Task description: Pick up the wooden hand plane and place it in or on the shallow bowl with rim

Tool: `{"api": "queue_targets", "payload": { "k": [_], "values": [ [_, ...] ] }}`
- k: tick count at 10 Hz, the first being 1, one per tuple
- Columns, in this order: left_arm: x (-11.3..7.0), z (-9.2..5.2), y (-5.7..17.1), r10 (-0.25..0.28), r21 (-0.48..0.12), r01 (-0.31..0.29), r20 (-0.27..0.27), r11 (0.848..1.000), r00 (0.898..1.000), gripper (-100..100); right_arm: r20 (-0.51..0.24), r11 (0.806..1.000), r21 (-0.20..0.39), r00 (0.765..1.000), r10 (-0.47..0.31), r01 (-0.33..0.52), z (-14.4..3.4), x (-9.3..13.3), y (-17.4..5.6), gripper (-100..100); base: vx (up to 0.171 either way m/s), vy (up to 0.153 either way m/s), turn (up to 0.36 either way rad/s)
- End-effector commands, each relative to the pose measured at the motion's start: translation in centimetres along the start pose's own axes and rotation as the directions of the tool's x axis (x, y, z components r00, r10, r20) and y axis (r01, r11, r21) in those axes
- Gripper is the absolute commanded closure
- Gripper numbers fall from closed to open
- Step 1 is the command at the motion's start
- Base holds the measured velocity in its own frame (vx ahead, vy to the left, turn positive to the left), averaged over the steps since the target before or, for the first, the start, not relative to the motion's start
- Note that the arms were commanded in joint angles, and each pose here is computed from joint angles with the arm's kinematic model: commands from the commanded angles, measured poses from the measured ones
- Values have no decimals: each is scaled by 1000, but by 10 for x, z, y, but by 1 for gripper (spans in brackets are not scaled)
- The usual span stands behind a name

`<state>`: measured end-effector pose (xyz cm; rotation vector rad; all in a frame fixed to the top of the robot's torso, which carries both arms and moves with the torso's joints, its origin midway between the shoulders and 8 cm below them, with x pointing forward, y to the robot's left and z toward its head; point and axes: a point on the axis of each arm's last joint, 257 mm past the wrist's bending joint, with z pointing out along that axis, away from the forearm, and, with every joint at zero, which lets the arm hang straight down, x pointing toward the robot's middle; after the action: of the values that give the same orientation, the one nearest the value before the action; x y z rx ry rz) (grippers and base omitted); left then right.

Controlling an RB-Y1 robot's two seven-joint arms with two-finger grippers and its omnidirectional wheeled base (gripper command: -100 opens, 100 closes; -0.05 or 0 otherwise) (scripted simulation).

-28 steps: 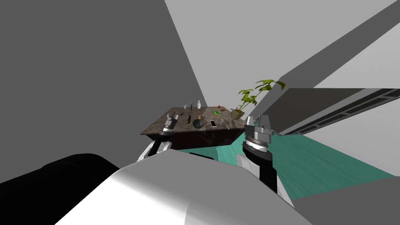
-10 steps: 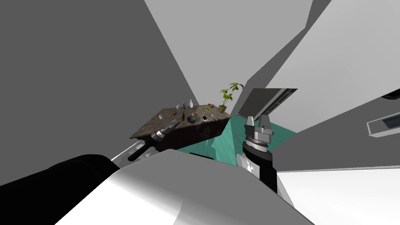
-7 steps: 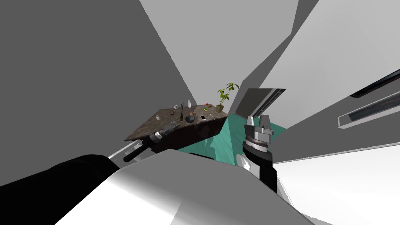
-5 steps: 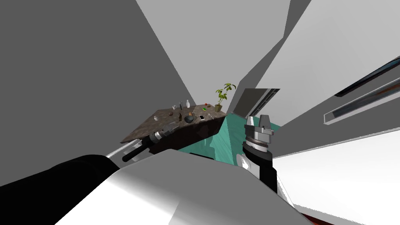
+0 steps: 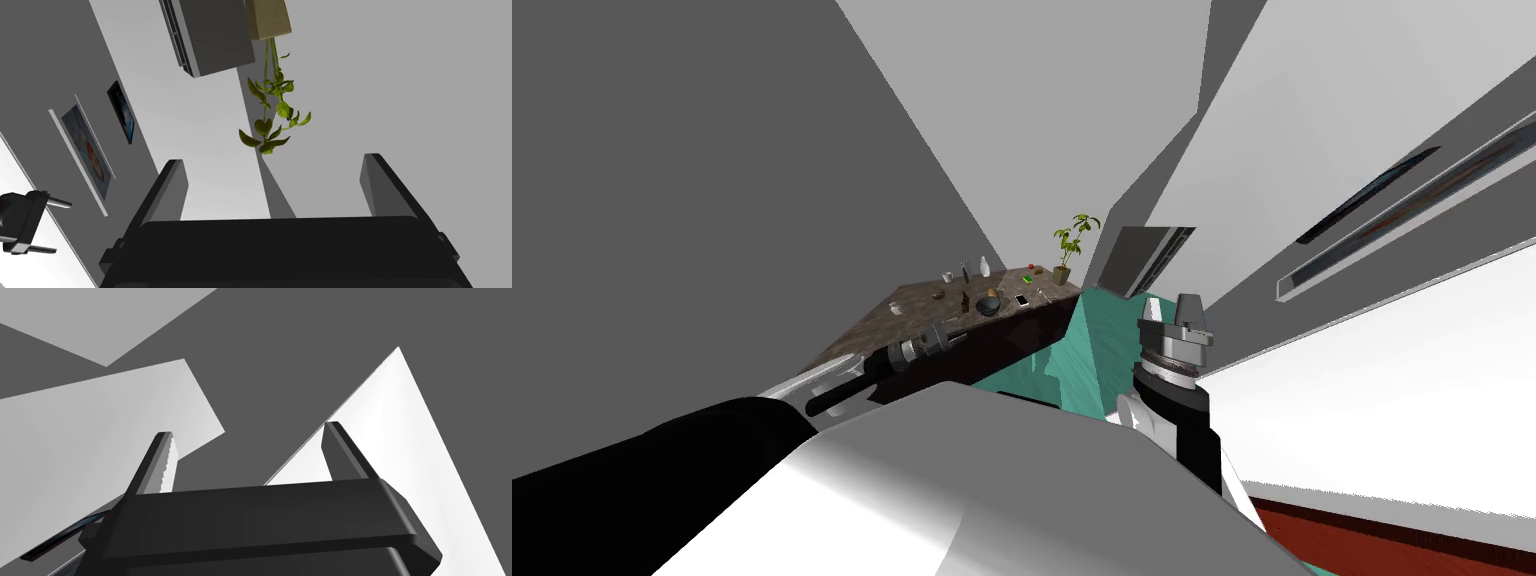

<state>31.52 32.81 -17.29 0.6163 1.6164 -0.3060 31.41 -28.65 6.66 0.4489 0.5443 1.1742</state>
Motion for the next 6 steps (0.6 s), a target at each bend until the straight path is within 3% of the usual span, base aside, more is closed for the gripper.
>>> {"api": "queue_targets", "payload": {
  "k": [1, 2, 3, 4, 5, 6],
  "values": [
    [19, -12, 0, 96, 39, -93, -78, 995, 992, -100, 0, 1000, 0, 1000, 0, 0, 0, 0, 0, 0, 6, -5, -230],
    [19, -12, 0, 107, 52, -102, -86, 993, 991, -100, 0, 1000, 0, 1000, 0, 0, 0, 0, 0, 0, 7, 4, -101],
    [37, -24, 1, 185, 91, -173, -147, 981, 972, -100, 0, 1000, 0, 1000, 0, 0, 0, 0, 0, 0, 14, 0, -182],
    [37, -24, 2, 196, 104, -181, -153, 978, 969, -100, 0, 1000, 0, 1000, 0, 0, 0, 0, 0, 0, 16, 5, -132],
    [55, -37, 4, 274, 152, -245, -209, 957, 939, -100, 0, 1000, 0, 1000, 0, 0, 0, 0, 0, 0, 27, 2, -267],
    [54, -37, 4, 283, 164, -252, -212, 954, 935, -100, 0, 1000, 0, 1000, 0, 0, 0, 0, 0, 0, 22, 12, -102]
  ]
}}
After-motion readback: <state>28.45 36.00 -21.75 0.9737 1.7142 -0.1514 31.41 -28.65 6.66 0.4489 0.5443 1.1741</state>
